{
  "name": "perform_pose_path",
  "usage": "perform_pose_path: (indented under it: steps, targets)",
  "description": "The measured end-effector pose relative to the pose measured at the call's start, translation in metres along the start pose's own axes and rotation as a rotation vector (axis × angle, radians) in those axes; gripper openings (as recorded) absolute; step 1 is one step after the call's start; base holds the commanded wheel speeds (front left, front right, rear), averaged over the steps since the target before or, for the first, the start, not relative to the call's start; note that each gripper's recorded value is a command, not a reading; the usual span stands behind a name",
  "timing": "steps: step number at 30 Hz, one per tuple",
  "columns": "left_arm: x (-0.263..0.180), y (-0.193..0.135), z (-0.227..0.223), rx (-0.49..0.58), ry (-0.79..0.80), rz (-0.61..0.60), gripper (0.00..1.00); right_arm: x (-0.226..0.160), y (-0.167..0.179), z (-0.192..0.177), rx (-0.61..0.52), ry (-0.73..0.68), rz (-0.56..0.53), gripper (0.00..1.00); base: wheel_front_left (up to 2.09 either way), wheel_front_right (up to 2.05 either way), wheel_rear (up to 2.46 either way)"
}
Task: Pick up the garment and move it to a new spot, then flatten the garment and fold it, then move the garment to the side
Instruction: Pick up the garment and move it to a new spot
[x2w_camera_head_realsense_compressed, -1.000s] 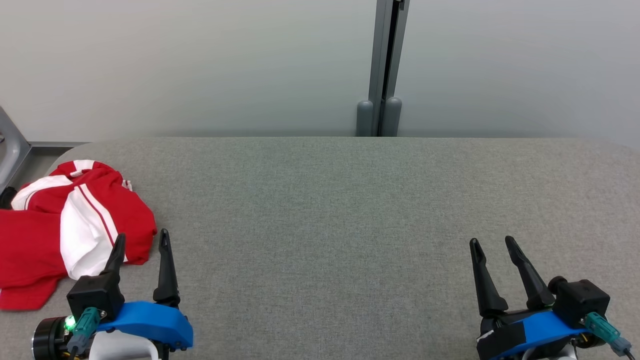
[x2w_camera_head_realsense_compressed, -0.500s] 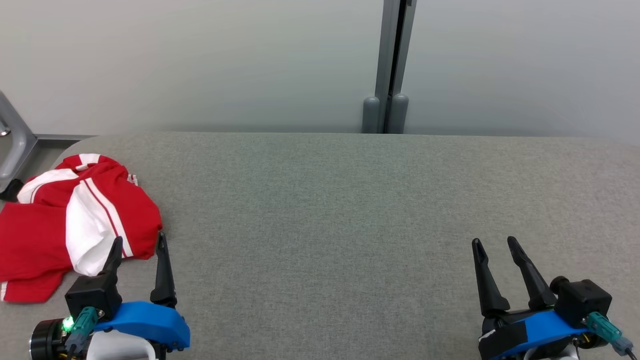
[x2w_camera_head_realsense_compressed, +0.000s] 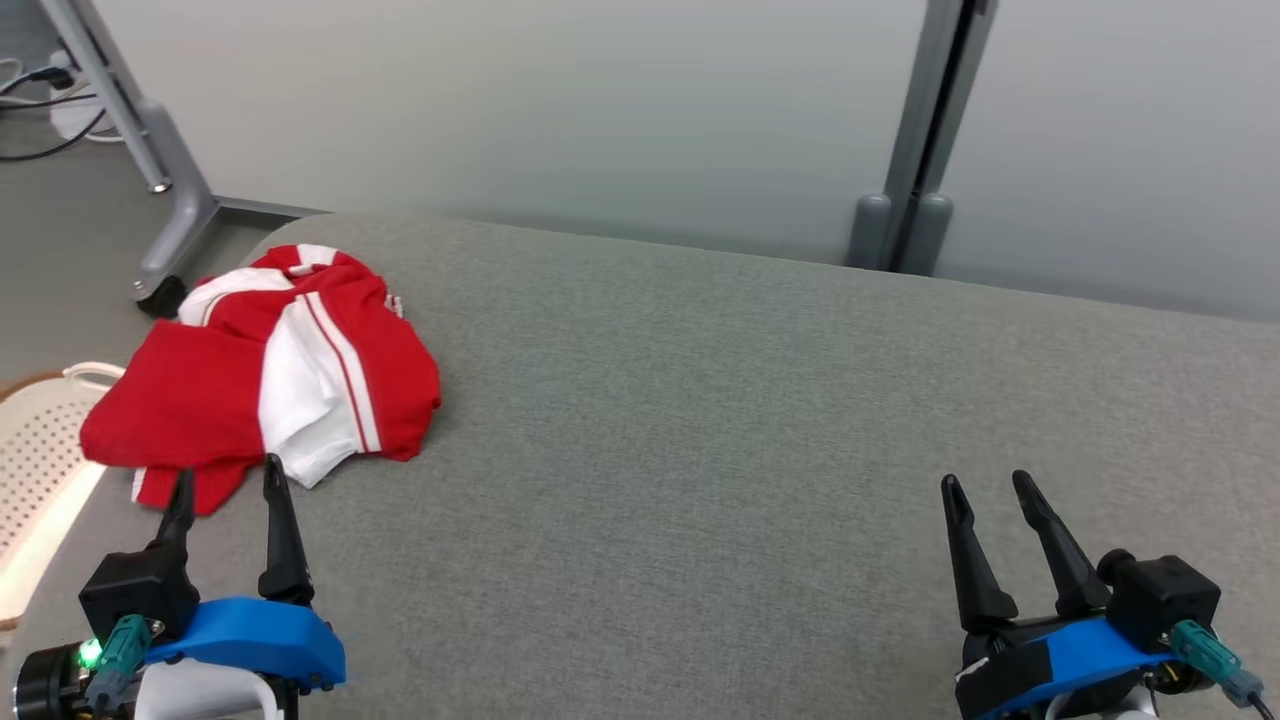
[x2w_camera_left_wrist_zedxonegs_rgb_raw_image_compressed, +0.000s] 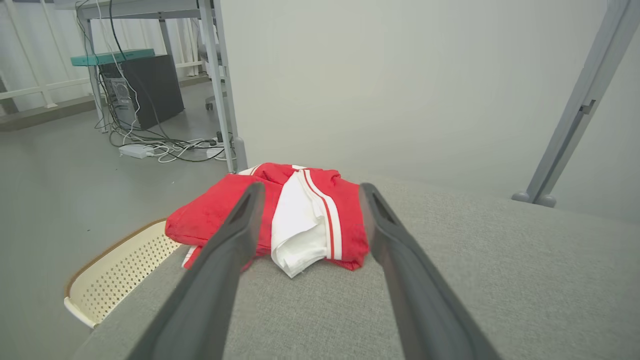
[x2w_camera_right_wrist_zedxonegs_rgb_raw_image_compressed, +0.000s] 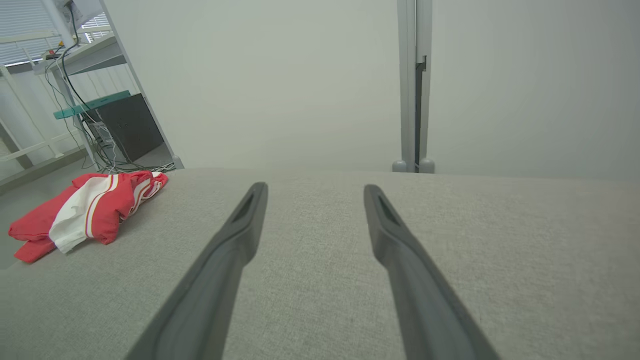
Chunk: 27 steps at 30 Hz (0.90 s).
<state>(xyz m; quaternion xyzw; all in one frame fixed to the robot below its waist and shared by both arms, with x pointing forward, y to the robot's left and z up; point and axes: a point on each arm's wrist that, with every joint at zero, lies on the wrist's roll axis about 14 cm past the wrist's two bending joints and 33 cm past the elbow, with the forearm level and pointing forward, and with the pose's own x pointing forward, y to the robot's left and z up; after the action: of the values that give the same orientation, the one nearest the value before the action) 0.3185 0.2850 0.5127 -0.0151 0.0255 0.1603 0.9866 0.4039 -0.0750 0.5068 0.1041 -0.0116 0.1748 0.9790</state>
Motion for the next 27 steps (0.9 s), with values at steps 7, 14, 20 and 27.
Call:
perform_pose_path:
  steps: [7, 14, 20, 27]
  targets:
    - [-0.02, 0.036, 0.001, -0.006, -0.008, 0.112, 1.0, 0.018, 0.029, -0.01, 0.008, 0.029, 0.091, 1.0, 0.0, 0.0, 0.0]
    - [-0.039, 0.066, -0.005, -0.004, 0.011, 0.207, 1.0, 0.03, 0.055, -0.019, 0.017, 0.052, 0.169, 1.0, 0.0, 0.0, 0.0]
    - [-0.051, 0.082, -0.005, -0.009, 0.012, 0.258, 1.0, 0.034, 0.067, -0.022, 0.019, 0.061, 0.203, 1.0, 0.0, 0.0, 0.0]
    - [-0.056, 0.09, -0.004, -0.013, 0.005, 0.278, 1.0, 0.035, 0.072, -0.023, 0.019, 0.065, 0.217, 1.0, 0.0, 0.0, 0.0]
